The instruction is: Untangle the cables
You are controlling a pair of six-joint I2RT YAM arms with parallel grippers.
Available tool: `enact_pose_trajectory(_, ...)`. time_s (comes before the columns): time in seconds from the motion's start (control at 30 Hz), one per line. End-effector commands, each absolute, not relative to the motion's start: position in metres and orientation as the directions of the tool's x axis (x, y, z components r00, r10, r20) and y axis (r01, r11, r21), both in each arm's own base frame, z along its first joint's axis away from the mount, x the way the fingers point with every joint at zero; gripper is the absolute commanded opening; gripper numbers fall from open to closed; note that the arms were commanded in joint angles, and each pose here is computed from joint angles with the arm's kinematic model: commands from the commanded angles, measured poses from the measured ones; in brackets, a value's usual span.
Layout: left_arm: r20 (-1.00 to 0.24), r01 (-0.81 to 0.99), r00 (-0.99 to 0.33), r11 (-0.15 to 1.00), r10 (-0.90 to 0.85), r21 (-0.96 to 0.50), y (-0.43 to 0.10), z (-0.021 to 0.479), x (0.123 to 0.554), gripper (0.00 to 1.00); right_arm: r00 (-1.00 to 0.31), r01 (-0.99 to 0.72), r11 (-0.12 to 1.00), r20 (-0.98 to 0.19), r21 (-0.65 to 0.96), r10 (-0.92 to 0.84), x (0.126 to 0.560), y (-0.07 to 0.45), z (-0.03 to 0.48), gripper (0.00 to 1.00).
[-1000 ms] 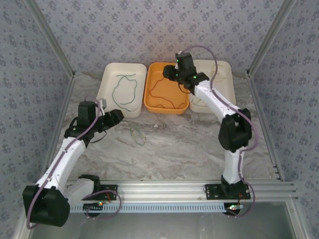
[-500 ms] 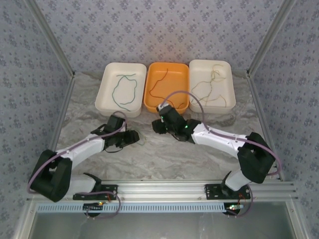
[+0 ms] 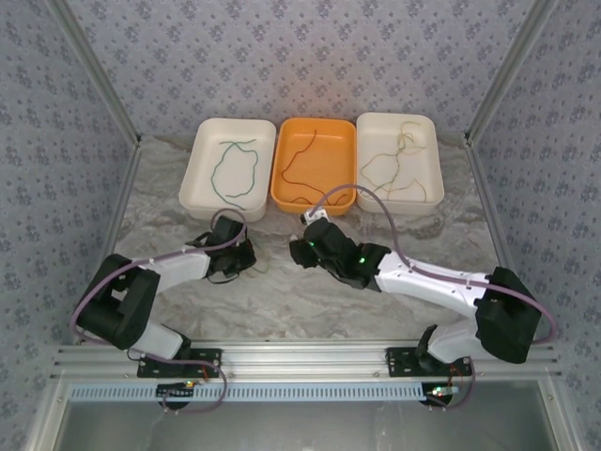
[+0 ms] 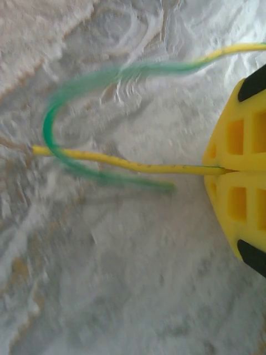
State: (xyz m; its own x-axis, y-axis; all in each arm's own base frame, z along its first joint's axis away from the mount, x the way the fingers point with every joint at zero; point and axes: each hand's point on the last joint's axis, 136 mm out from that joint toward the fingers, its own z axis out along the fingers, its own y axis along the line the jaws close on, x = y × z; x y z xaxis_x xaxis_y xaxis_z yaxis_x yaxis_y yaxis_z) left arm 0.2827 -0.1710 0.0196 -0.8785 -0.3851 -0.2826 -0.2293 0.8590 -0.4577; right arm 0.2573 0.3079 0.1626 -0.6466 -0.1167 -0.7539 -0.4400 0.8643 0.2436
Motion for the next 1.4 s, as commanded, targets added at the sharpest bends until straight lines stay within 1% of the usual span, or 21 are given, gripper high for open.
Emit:
enact_pose_trajectory(0.0,-0.355,-0.128,-0.876,0.867,-0.327,-0.481,-0.186,0.032,0.292,0.0,-0.632,-0.457,0.854,-0.767,0.25,-0.113,0.257,0.3,0.169,0.45)
enact_pose_trajectory(0.13,-0.474,0.152,-0.873,0.859,-0.116,-0.489,-0.206,0.077,0.279,0.0,-0.64,-0.575,0.764,-0.743,0.293,-0.196,0.252,0.298,0.178,0.49)
enact_pose_trajectory(0.2,-0.528,0.284,-0.849,0.849,0.006,-0.446,-0.214,0.096,0.269,0.0,-0.66,-0.624,0.699,-0.714,0.349,-0.233,0.244,0.3,0.181,0.52)
enact_pose_trajectory(0.27,-0.571,0.409,-0.815,0.793,0.096,-0.451,-0.226,0.115,0.259,0.0,-0.671,-0.658,0.648,-0.689,0.384,-0.273,0.238,0.305,0.183,0.55)
enact_pose_trajectory(0.37,-0.609,0.527,-0.774,0.711,0.175,-0.465,-0.241,0.135,0.248,0.0,-0.669,-0.681,0.627,-0.67,0.378,-0.322,0.239,0.312,0.179,0.54)
enact_pose_trajectory(0.43,-0.62,0.564,-0.757,0.684,0.205,-0.463,-0.248,0.141,0.244,0.0,-0.678,-0.672,0.625,-0.669,0.398,-0.304,0.247,0.315,0.181,0.54)
enact_pose_trajectory(0.53,-0.642,0.592,-0.729,0.688,0.236,-0.419,-0.255,0.145,0.241,0.0,-0.71,-0.628,0.649,-0.657,0.43,-0.253,0.263,0.315,0.185,0.54)
enact_pose_trajectory(0.6,-0.65,0.604,-0.716,0.693,0.255,-0.394,-0.259,0.145,0.238,0.0,-0.725,-0.614,0.642,-0.651,0.459,-0.227,0.268,0.316,0.188,0.53)
enact_pose_trajectory(0.7,-0.65,0.608,-0.708,0.706,0.275,-0.363,-0.262,0.144,0.238,0.0,-0.755,-0.588,0.635,-0.621,0.501,-0.209,0.273,0.32,0.185,0.49)
enact_pose_trajectory(0.8,-0.653,0.607,-0.706,0.709,0.274,-0.359,-0.265,0.144,0.238,0.0,-0.787,-0.549,0.673,-0.577,0.496,-0.217,0.275,0.317,0.168,0.41)
enact_pose_trajectory(0.9,-0.65,0.614,-0.705,0.704,0.284,-0.358,-0.269,0.143,0.236,0.0,-0.804,-0.522,0.671,-0.566,0.527,-0.182,0.275,0.315,0.16,0.33)
enact_pose_trajectory(1.03,-0.638,0.614,-0.709,0.707,0.3,-0.35,-0.274,0.138,0.235,0.0,-0.804,-0.51,0.671,-0.575,0.538,-0.151,0.277,0.314,0.164,0.13)
enact_pose_trajectory(1.13,-0.627,0.591,-0.723,0.73,0.291,-0.343,-0.272,0.135,0.238,0.0,-0.795,-0.51,0.678,-0.59,0.53,-0.137,0.278,0.311,0.169,0.01)
enact_pose_trajectory(1.2,-0.624,0.55,-0.738,0.766,0.258,-0.333,-0.266,0.133,0.243,0.0,-0.793,-0.498,0.691,-0.598,0.524,-0.119,0.279,0.305,0.171,0.0)
enact_pose_trajectory(1.27,-0.621,0.471,-0.762,0.814,0.181,-0.34,-0.257,0.134,0.251,0.0,-0.784,-0.482,0.706,-0.616,0.519,-0.083,0.278,0.296,0.173,0.0)
enact_pose_trajectory(1.37,-0.606,0.375,-0.794,0.822,0.047,-0.429,-0.258,0.137,0.255,0.0,-0.749,-0.456,0.712,-0.662,0.534,0.017,0.281,0.279,0.184,0.0)
